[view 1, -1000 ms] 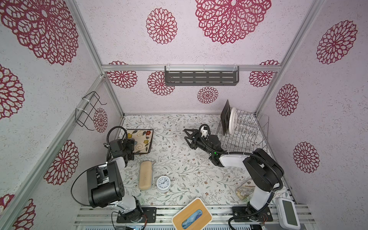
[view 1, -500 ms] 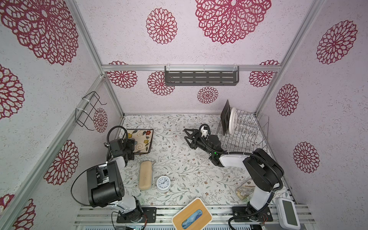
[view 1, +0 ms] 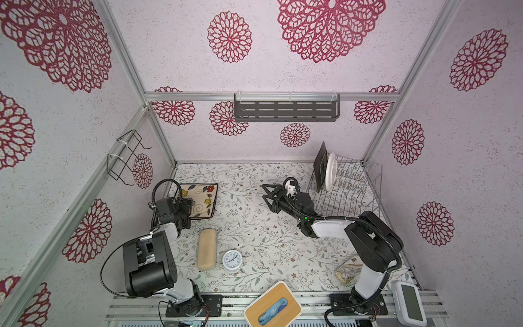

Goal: Unload the plates from the dish rack

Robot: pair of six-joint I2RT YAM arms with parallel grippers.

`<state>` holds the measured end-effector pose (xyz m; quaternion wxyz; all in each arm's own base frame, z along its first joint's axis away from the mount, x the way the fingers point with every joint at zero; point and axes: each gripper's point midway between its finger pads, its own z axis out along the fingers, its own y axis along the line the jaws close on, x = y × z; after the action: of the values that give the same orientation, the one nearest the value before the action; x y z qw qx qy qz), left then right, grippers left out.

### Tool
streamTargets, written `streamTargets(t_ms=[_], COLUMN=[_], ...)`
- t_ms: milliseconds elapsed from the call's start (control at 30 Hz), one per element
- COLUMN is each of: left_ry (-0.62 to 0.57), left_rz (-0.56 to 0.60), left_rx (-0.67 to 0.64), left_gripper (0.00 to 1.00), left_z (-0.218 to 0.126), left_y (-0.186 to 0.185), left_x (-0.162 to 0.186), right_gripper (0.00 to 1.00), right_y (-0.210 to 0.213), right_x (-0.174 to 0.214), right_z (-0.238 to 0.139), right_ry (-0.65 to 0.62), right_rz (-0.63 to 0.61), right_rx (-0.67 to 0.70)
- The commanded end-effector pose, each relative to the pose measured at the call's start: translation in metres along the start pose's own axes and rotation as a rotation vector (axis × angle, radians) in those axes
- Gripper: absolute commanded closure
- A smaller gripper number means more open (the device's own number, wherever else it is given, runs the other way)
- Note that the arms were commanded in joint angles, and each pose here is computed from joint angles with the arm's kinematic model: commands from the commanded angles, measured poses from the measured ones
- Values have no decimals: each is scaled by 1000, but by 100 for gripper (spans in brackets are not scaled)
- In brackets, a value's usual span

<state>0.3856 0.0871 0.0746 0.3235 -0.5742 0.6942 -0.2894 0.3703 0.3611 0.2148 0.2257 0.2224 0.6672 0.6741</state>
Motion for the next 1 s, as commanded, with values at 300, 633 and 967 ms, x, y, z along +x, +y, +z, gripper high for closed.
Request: streamTargets(t_ms=[300, 633, 967], left_ry=[-12, 3, 42], left_rz=[70, 90, 196], left_rx=[-33, 6, 112], left_gripper=[3, 3, 3], left_z=[-27, -39, -64], left_y=[-6, -18, -49], left_x=[5, 13, 29], right_gripper=[26, 26, 26], right_y=[6, 3, -1], right_x=[0, 2, -2], right_z=[-1, 2, 3], right_ry=[-14, -2, -19], right_rz=[-29, -72, -130], right_rx=[-51, -16, 43])
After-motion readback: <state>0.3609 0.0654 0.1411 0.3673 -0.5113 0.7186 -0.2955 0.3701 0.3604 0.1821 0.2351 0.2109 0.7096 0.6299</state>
